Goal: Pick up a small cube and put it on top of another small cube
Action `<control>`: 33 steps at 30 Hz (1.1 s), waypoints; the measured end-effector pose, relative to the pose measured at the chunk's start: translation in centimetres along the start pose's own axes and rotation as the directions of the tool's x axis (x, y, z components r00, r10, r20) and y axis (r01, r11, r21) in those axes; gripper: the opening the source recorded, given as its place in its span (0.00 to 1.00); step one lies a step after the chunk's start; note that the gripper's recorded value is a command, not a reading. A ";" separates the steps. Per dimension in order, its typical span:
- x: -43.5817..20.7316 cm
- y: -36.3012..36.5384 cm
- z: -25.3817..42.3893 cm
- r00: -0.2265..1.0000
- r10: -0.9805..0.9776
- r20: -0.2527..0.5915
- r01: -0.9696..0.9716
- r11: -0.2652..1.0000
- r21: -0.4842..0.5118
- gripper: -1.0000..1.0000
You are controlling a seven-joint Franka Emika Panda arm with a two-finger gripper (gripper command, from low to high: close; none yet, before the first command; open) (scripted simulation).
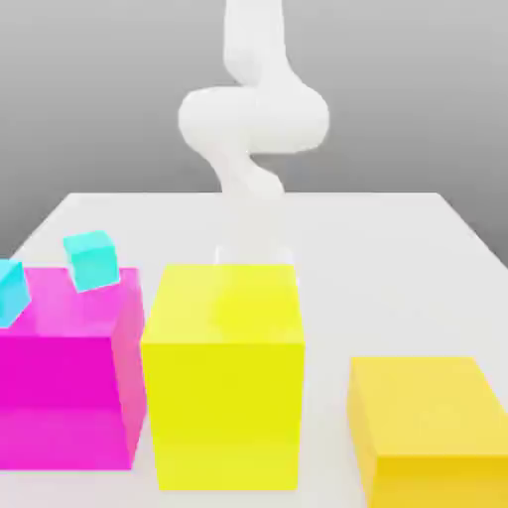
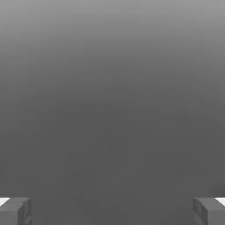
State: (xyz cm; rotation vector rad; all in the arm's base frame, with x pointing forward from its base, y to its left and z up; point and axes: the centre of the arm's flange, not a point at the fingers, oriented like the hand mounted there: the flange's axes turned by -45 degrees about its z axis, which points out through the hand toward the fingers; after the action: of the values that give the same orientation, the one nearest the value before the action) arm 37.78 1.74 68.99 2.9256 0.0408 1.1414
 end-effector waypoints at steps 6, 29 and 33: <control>1.0 -4.9 9.3 0.986 -0.102 0.133 0.099 0.995 0.035 0.50; -15.8 -27.8 40.5 0.700 -0.510 0.500 0.396 0.860 0.323 0.50; -21.9 -31.4 44.3 0.621 -0.570 0.538 0.419 0.821 0.386 0.50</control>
State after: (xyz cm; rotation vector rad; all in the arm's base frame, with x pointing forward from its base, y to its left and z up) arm 50.93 32.97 21.20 2.9846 0.9741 0.0322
